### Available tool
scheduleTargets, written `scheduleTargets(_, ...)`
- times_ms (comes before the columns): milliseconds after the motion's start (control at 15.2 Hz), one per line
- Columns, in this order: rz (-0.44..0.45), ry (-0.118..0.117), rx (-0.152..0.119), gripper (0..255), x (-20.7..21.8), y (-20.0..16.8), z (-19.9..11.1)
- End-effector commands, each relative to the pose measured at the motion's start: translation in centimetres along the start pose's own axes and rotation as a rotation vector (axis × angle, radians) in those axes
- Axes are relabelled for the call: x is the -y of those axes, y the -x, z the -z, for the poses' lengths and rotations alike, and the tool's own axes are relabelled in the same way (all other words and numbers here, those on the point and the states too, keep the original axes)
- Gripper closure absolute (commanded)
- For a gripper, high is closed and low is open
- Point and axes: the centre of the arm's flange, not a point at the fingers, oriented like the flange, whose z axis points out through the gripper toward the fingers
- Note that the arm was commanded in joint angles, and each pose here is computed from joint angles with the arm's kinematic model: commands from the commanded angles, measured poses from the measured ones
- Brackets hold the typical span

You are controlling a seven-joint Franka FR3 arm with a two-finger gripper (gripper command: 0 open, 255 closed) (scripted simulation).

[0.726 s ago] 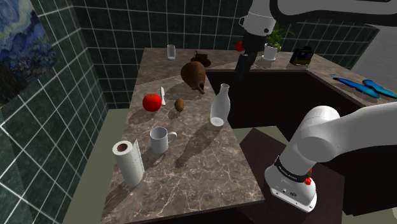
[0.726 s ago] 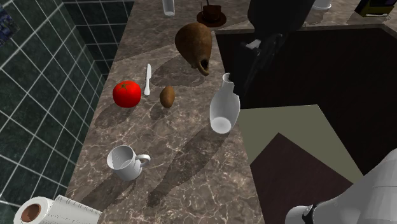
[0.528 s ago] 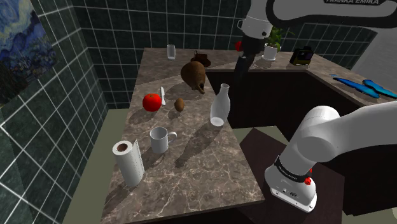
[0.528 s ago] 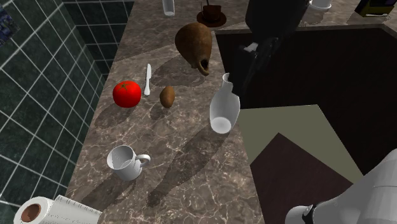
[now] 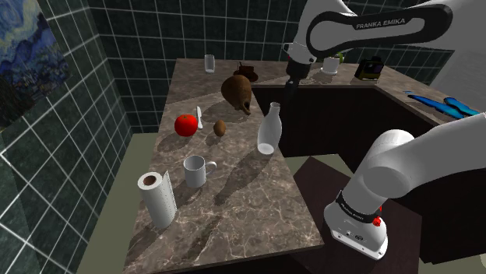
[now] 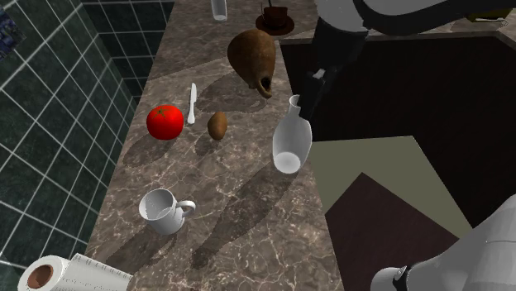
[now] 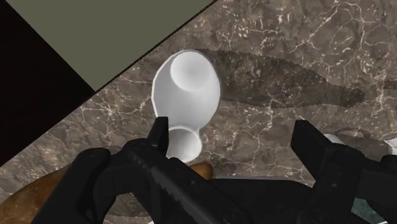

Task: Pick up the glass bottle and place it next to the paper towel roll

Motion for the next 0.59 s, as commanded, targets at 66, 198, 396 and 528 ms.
scheduleTargets(66, 0.041, -0.002, -0.018, 0, -2.5, -1.0, -2.5)
scheduleTargets(198, 0.065, -0.004, -0.028, 0, -4.1, -1.8, -4.1)
scheduleTargets(396, 0.065, -0.004, -0.028, 0, -4.1, -1.8, -5.6)
scheduleTargets(528, 0.065, -0.004, -0.028, 0, -4.1, -1.8, -6.7)
